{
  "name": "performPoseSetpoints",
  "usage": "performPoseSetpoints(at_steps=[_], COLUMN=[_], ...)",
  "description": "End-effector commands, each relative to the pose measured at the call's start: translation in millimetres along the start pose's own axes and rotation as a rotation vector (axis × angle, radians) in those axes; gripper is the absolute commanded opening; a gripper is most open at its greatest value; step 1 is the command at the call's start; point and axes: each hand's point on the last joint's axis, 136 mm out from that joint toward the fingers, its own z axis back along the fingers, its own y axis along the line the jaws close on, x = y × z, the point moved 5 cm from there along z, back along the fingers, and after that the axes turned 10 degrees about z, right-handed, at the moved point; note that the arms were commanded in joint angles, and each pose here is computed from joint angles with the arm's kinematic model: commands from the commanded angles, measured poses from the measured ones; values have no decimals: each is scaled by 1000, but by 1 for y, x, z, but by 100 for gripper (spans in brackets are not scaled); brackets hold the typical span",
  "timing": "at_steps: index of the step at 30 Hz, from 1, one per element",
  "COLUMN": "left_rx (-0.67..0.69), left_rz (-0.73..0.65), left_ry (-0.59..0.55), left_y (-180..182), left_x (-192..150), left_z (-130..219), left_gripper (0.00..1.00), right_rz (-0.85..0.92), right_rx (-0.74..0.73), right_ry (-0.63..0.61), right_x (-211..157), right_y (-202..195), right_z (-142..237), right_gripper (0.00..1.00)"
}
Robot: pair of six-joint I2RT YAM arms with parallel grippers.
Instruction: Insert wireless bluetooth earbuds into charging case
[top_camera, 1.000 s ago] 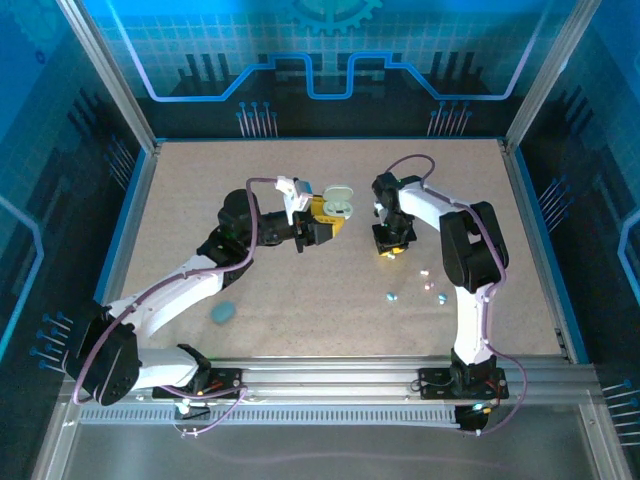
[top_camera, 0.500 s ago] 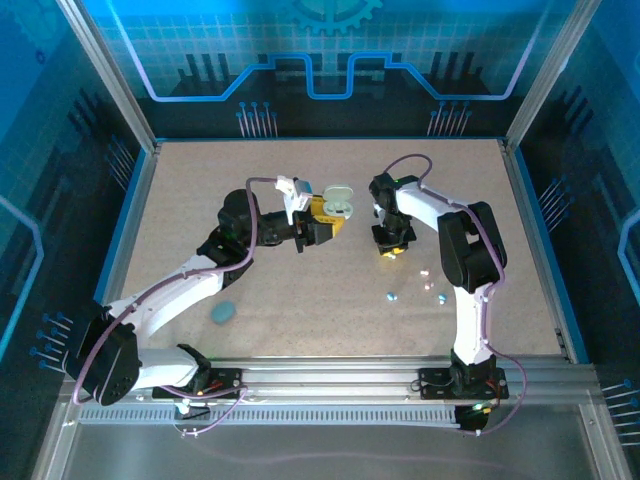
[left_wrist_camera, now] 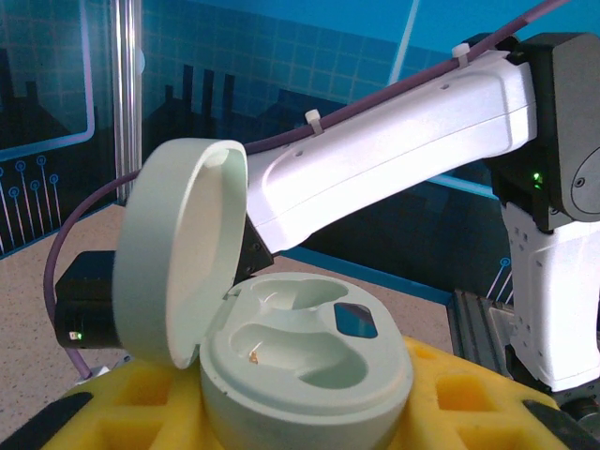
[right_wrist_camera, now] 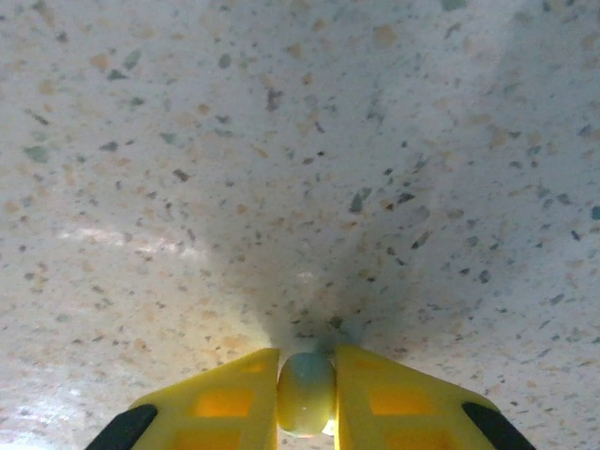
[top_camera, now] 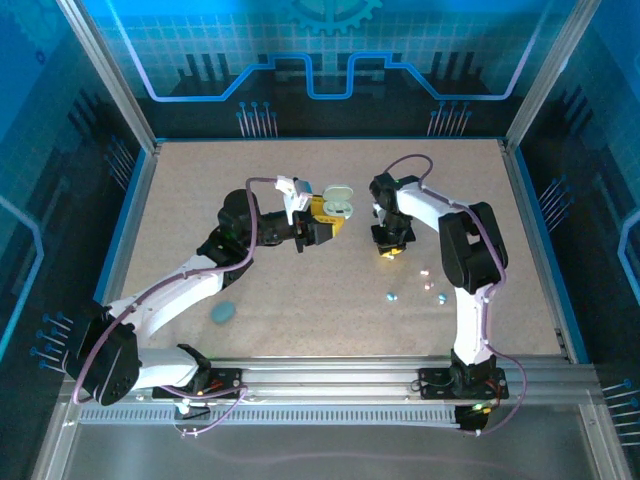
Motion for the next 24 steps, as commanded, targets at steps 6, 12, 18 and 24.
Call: performPoseSetpoints(at_steps=[6, 12, 18, 24], left_rx=[26, 57, 68, 91], left_rz=[-32, -30, -31, -31], left_ry=[-29, -34, -35, -35], left_y=[0, 6, 10, 16], left_x=[1, -3, -7, -13], left_z=[4, 3, 2, 1], left_gripper=[36, 37, 37, 37], right_rz=[-64, -74, -69, -56], right_rx=[214, 357, 432, 489], right_ry=[-275, -398, -504, -607], right_x=[-2, -6, -12, -23], right_y=[6, 11, 16, 19], right_z=[88, 134, 176, 217], right_gripper=[19, 19, 19, 19])
